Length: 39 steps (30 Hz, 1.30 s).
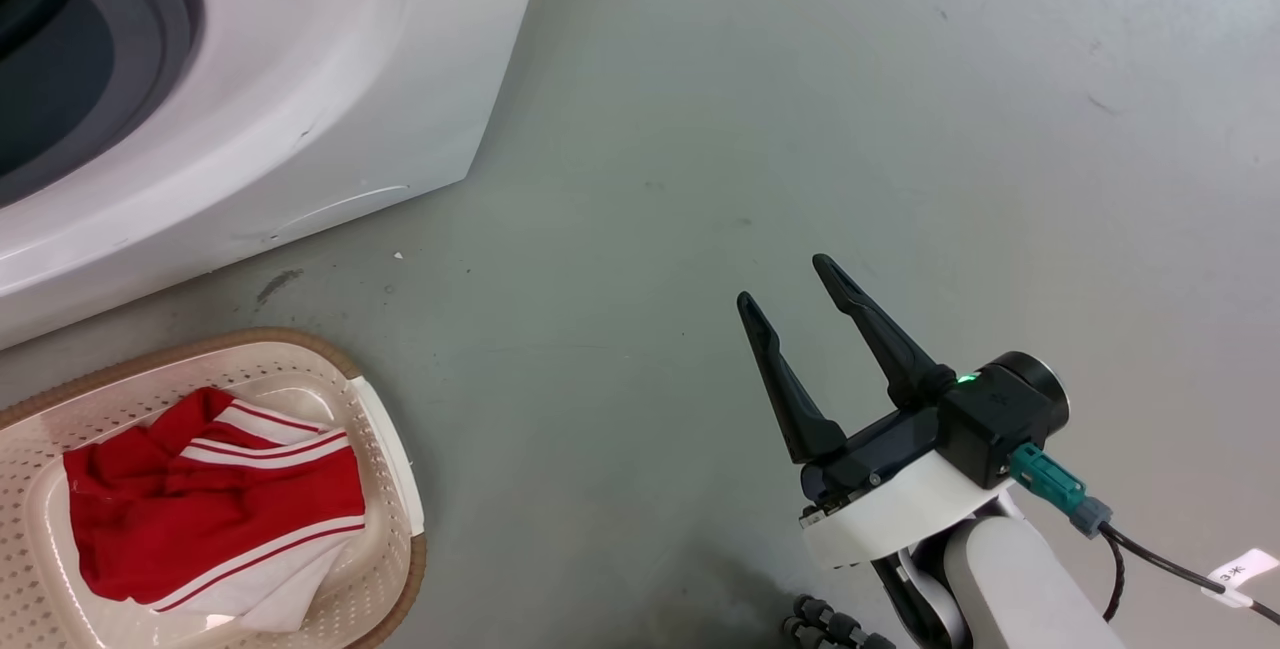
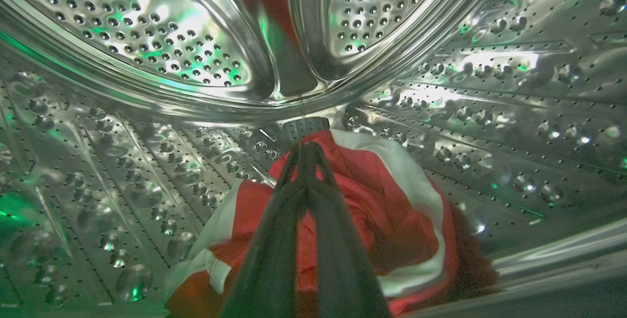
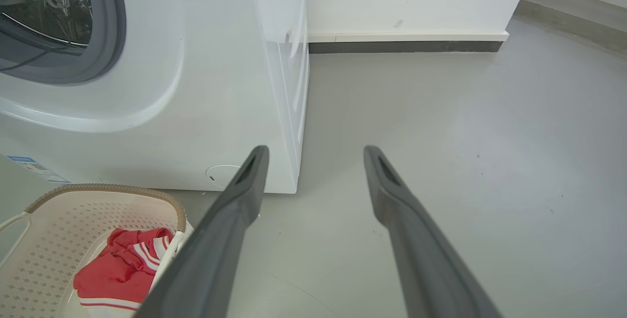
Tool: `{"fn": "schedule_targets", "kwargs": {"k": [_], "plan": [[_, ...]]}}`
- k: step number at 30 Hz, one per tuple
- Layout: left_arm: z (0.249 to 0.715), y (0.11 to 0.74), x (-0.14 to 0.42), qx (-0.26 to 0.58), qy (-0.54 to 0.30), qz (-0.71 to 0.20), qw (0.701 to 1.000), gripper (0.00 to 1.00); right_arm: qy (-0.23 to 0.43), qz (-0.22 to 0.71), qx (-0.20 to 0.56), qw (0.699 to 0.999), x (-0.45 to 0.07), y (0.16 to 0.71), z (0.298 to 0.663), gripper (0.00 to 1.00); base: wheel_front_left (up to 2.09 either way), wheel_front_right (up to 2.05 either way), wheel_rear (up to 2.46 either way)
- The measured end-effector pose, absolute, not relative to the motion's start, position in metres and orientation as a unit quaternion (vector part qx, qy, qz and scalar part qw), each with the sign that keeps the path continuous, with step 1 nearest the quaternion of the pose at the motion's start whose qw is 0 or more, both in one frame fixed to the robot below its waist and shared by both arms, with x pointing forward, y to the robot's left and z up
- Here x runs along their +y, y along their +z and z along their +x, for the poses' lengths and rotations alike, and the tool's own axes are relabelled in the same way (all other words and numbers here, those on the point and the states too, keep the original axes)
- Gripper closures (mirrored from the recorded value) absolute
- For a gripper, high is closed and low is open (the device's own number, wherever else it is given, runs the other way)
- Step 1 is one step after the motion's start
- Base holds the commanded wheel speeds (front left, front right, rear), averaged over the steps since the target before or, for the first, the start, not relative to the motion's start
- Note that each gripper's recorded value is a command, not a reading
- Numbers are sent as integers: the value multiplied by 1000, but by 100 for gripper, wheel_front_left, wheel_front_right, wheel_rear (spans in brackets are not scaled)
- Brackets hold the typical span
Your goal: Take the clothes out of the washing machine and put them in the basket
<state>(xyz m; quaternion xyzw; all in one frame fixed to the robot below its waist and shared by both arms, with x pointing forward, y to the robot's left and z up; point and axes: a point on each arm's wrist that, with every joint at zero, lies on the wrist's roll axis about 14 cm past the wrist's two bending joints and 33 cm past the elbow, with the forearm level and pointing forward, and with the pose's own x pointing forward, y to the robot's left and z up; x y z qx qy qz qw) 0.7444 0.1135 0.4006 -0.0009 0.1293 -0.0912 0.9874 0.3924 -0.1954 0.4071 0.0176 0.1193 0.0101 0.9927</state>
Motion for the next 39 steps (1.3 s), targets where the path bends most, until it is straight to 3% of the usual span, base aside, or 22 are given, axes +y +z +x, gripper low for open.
{"fn": "schedule_targets", "kwargs": {"k": [5, 6, 7, 8, 9, 21, 39], "plan": [[739, 397, 115, 146, -95, 6, 985, 100, 14, 19, 117, 993, -193, 408, 394, 0, 0, 0, 0], [739, 396, 114, 152, -98, 4, 984, 84, 14, 18, 117, 993, -193, 408, 394, 0, 0, 0, 0], [738, 395, 113, 154, -99, 3, 983, 51, 15, 19, 117, 993, -193, 408, 394, 0, 0, 0, 0], [738, 394, 112, 157, -100, 3, 983, 5, 15, 19, 117, 993, -193, 408, 394, 0, 0, 0, 0], [738, 394, 111, 158, -101, 4, 982, 0, 15, 19, 116, 993, -193, 408, 394, 0, 0, 0, 0], [750, 388, 91, 220, -118, -28, 968, 0, -1, 22, 124, 992, -200, 406, 388, 0, 0, 0, 0], [740, 338, 40, 386, -194, -9, 902, 0, -31, 26, 170, 985, -211, 380, 373, 0, 0, 0, 0]]}}
